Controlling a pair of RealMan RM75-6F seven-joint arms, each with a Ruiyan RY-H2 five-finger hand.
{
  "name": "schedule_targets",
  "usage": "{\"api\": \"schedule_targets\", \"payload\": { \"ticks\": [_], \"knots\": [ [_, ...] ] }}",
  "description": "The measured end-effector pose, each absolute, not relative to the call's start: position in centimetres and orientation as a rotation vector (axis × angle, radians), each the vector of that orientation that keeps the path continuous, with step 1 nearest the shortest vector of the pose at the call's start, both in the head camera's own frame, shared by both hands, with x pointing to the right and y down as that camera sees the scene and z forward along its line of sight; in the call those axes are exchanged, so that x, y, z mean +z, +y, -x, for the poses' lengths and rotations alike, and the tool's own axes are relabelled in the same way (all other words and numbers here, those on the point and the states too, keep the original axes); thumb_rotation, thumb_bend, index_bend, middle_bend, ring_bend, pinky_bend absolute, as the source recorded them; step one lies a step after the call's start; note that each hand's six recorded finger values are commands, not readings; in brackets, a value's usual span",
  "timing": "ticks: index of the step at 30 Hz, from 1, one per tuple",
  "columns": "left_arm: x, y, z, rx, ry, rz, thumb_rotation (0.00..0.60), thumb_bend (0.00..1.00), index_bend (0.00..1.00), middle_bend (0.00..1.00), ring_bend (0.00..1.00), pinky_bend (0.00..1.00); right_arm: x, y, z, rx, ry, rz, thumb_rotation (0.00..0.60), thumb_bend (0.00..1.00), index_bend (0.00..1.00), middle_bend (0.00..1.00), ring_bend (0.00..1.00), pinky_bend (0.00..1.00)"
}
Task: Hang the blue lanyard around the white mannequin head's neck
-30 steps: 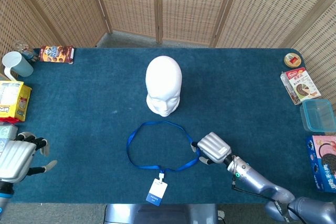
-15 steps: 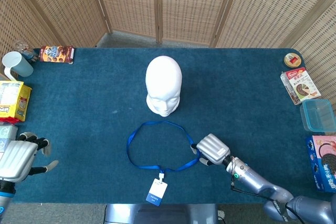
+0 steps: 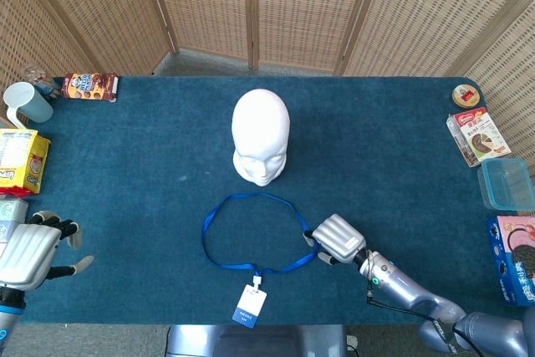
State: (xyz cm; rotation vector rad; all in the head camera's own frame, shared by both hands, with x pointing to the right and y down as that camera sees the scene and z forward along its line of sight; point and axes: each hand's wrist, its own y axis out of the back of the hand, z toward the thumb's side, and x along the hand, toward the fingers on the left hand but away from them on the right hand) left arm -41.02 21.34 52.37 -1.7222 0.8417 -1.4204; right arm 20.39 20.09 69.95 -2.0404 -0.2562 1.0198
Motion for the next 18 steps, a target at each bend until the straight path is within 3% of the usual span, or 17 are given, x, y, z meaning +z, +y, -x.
{"api": "schedule_targets", "payload": {
  "ticks": [18],
  "knots": [
    [52.4, 21.37, 41.24, -1.421, 0.85, 1.723, 0.502, 0.18, 0.63, 0.6, 0.5, 0.3, 70.43, 20.31, -20.02, 1.028, -0.239, 2.026, 0.6, 0.36, 0.51, 1.0, 1.0, 1.0]
  ]
}}
